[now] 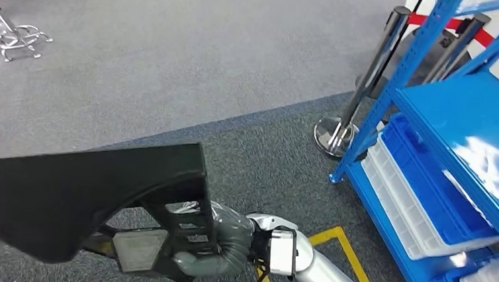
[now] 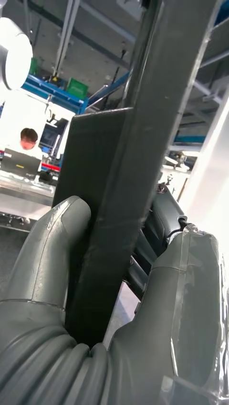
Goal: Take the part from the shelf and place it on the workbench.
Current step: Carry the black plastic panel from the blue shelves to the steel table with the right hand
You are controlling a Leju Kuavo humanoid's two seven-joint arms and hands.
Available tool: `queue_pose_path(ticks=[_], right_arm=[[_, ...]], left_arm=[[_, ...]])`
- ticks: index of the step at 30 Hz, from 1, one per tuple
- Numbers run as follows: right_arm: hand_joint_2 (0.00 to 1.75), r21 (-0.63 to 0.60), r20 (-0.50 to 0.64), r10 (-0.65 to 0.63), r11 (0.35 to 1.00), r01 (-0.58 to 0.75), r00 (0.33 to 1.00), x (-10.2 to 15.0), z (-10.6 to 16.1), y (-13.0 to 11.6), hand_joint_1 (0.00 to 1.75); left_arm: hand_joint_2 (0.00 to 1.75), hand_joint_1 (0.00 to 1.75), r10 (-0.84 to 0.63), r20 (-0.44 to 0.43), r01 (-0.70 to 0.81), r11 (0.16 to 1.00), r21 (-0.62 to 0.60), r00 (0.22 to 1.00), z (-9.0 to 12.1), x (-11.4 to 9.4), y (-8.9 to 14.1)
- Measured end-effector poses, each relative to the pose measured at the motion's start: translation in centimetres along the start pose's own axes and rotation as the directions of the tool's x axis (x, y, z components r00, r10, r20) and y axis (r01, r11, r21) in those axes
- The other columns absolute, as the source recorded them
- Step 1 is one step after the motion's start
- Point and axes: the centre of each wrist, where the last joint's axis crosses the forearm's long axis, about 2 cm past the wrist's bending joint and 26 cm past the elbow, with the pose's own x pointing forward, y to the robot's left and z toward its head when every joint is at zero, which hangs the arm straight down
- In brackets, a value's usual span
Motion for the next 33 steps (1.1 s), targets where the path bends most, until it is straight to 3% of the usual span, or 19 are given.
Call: queue_pose_path(ticks=[12,33], right_arm=[[1.75,0.015,-0.062,0.029,0.999,-0.028,0.998,-0.5,0.2,0.7,1.61],[1.75,0.017,0.008,0.004,1.0,-0.005,1.0,-0.1,-0.3,1.4,1.61]], left_arm=[[0.0,0.0,-0.01,0.042,0.012,0.999,-0.046,0.999,-0.2,0.6,-0.5],[0.0,0.0,-0.034,-0.003,0.034,0.999,-0.036,0.999,-0.2,0.6,-1.1]])
